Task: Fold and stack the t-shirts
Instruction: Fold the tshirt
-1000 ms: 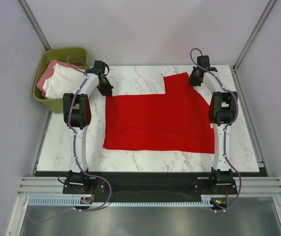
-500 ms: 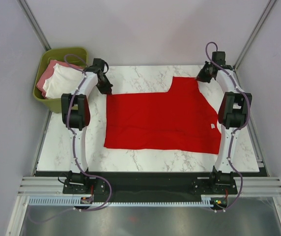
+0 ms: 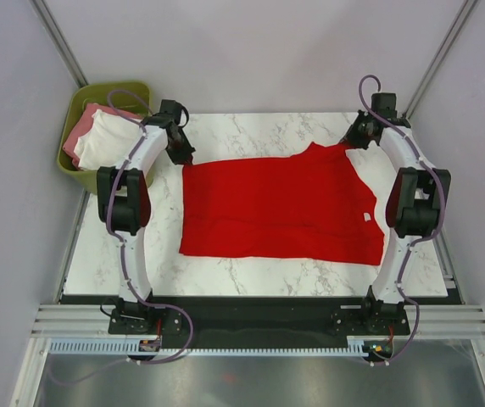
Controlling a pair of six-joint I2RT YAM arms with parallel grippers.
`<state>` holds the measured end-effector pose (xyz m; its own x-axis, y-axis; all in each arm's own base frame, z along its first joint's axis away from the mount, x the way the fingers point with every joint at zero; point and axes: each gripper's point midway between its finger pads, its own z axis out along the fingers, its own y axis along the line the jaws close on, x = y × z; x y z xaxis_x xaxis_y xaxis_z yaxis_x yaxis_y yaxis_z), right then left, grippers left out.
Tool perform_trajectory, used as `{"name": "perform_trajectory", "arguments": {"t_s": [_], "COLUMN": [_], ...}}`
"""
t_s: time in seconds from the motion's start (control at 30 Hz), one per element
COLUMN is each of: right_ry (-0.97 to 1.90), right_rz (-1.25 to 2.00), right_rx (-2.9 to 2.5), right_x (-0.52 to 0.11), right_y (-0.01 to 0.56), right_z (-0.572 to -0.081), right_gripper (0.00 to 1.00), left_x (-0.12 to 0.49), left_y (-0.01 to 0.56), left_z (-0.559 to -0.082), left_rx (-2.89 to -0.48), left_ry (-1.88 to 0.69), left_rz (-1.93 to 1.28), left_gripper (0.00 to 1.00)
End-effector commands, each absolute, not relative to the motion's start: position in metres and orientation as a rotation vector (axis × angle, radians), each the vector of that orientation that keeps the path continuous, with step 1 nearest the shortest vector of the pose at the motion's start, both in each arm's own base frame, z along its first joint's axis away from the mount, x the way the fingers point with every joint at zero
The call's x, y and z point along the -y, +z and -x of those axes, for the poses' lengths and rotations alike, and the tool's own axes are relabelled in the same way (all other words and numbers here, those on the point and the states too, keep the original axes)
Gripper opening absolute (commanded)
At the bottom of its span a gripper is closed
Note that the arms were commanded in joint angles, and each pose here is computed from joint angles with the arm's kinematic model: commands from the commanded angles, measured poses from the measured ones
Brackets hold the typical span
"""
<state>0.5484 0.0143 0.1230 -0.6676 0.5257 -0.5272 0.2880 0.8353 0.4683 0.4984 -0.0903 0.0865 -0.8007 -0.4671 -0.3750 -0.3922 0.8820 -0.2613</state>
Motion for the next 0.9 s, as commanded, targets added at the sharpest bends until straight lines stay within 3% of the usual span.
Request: {"name": "perform_trajectory", "arguments": {"t_s": [0.0,0.43,0.87], "right_ry": [0.444,0.394,0.293], "right_rz": [-0.547,-0.545,-0.582], "right_rx": [-2.262,-2.26,-2.27], "right_x": [-0.006,0.004,0.009], "right_y": [0.157,0.175,0.166], "right_z": [-0.537,-0.472,-0.395], "right_gripper": [0.0,0.0,0.0], "left_x": [0.085,0.079,0.077], "left_y": [0.111,0.134,0.111], "left_z": [-0.488,-0.444,-0.378], "left_rx": [-2.576,-2.549,-2.58], "left_ry": [-0.187,-0.128,-0.069], "left_rz": [0.565,0.515,0.493], "left_gripper": [0.02,0.02,0.02]}}
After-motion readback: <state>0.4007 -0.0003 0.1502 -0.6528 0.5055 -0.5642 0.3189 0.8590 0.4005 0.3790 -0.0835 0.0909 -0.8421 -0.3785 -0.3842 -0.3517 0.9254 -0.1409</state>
